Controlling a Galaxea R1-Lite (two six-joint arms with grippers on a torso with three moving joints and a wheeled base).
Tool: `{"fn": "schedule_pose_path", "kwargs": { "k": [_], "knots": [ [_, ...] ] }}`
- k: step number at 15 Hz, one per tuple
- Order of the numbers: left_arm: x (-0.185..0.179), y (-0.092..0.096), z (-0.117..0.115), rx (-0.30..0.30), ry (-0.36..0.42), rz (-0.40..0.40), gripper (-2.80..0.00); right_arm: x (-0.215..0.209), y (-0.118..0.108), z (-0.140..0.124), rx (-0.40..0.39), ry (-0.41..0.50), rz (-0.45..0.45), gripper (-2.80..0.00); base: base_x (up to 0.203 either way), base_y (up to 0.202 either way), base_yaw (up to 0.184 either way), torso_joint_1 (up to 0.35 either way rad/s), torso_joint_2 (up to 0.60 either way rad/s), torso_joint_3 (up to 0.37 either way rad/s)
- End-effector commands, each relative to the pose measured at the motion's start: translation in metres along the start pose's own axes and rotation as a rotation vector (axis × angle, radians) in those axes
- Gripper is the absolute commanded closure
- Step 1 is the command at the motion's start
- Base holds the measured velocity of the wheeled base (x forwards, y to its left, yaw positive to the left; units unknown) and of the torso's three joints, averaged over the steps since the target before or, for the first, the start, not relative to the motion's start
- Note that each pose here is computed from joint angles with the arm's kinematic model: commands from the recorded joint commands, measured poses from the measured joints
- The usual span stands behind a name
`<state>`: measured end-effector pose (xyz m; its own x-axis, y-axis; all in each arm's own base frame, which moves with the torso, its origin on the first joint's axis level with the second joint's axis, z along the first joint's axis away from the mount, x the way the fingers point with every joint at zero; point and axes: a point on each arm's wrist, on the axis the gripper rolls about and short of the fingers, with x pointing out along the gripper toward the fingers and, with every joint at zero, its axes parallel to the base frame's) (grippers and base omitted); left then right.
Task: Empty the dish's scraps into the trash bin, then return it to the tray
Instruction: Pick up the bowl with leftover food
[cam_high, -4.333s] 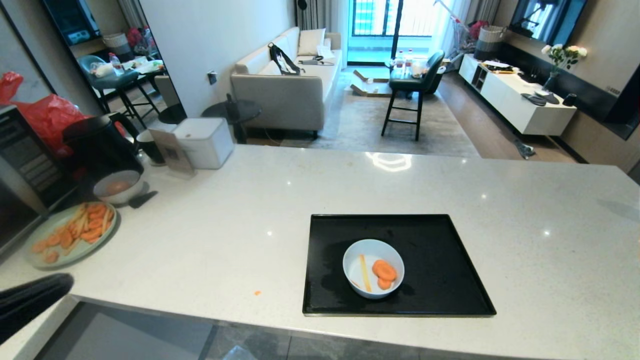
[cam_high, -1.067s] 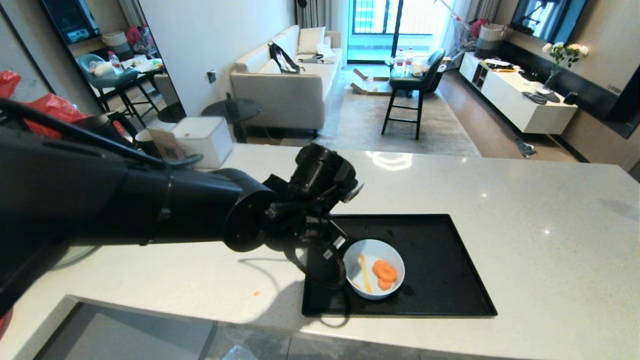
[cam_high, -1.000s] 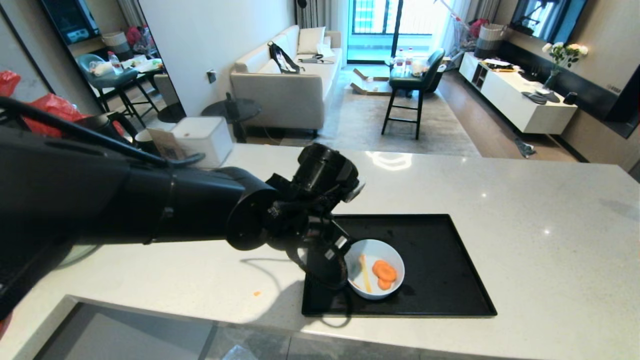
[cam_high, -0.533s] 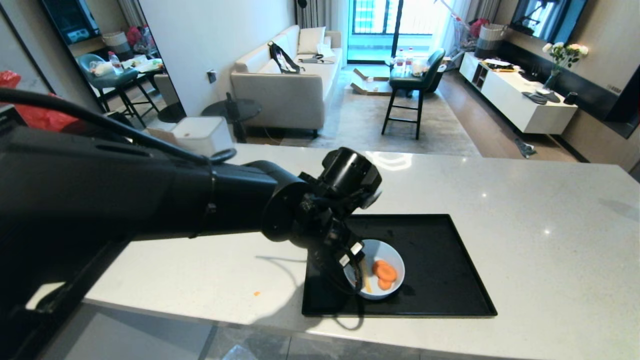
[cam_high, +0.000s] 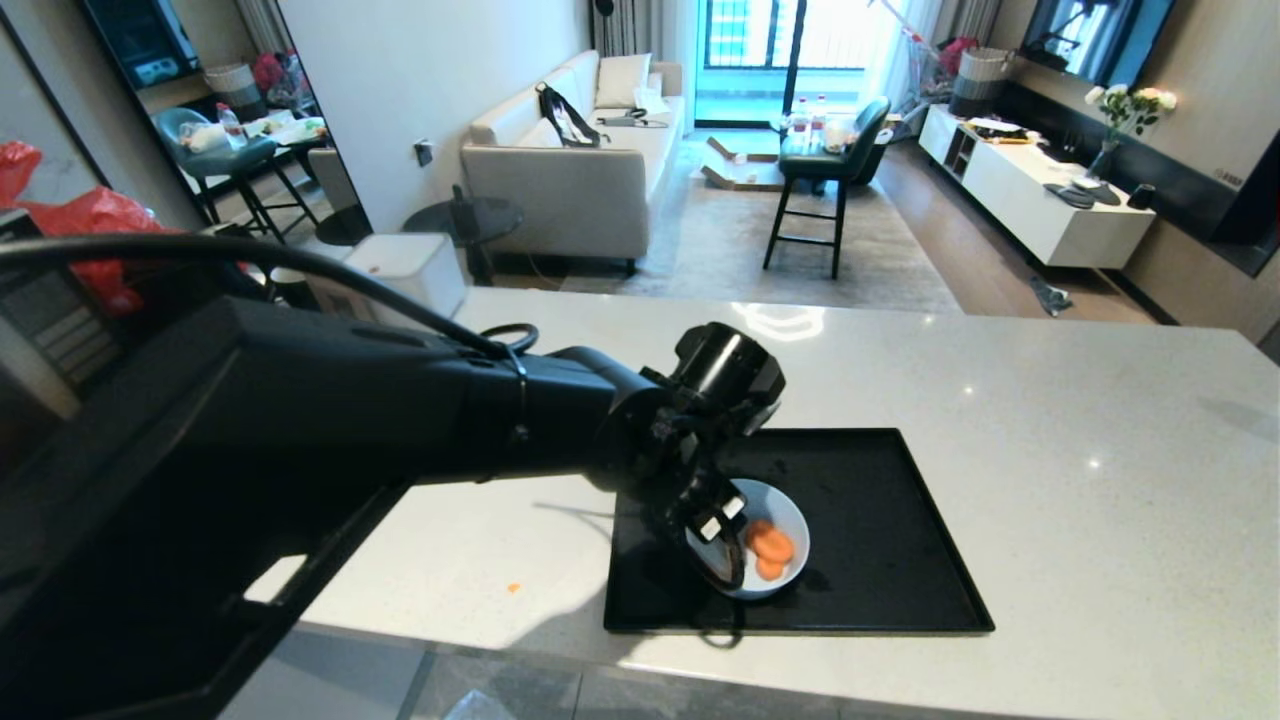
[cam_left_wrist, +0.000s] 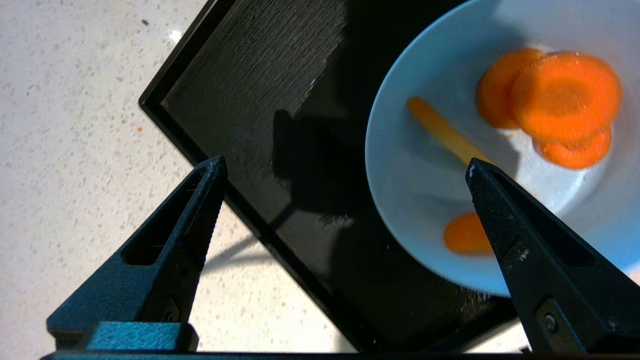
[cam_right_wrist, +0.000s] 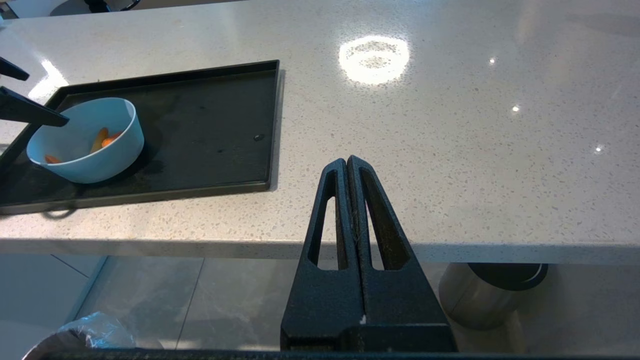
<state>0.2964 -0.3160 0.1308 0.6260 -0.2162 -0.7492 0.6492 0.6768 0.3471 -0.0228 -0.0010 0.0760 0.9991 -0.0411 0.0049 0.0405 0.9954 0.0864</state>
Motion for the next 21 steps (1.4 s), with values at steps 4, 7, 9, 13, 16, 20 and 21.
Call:
{"fn": "schedule_pose_path", "kwargs": {
  "k": [4, 7, 9, 13, 16, 20, 21],
  "knots": [
    [0.016, -0.002, -0.006, 0.017, 0.074, -0.004, -2.80, 0.000, 0.000, 0.000, 0.000, -0.001, 0.000, 0.00, 0.000, 0.000, 0.000, 0.000, 0.00, 0.000],
    [0.017, 0.007, -0.012, -0.010, 0.117, 0.003, -2.80, 0.000, 0.000, 0.000, 0.000, -0.001, 0.000, 0.00, 0.000, 0.000, 0.000, 0.000, 0.00, 0.000],
    [0.019, 0.012, -0.013, -0.026, 0.123, 0.008, -2.80, 0.000, 0.000, 0.000, 0.000, -0.001, 0.000, 0.00, 0.000, 0.000, 0.000, 0.000, 0.00, 0.000],
    [0.021, 0.014, -0.015, -0.037, 0.132, -0.015, -2.80, 0.000, 0.000, 0.000, 0.000, -0.001, 0.000, 0.00, 0.000, 0.000, 0.000, 0.000, 0.00, 0.000],
    [0.018, 0.011, -0.018, -0.053, 0.162, -0.051, -2.80, 0.000, 0.000, 0.000, 0.000, -0.001, 0.000, 0.00, 0.000, 0.000, 0.000, 0.000, 0.00, 0.000],
    [0.029, 0.008, -0.012, -0.064, 0.141, -0.072, -2.80, 0.000, 0.000, 0.000, 0.001, -0.001, 0.000, 0.00, 0.000, 0.000, 0.000, 0.000, 0.00, 0.000],
    [0.030, 0.007, -0.008, -0.068, 0.130, -0.073, -2.80, 0.000, 0.000, 0.000, 0.000, -0.002, 0.000, 0.00, 0.000, 0.000, 0.000, 0.000, 0.00, 0.000]
  ]
}}
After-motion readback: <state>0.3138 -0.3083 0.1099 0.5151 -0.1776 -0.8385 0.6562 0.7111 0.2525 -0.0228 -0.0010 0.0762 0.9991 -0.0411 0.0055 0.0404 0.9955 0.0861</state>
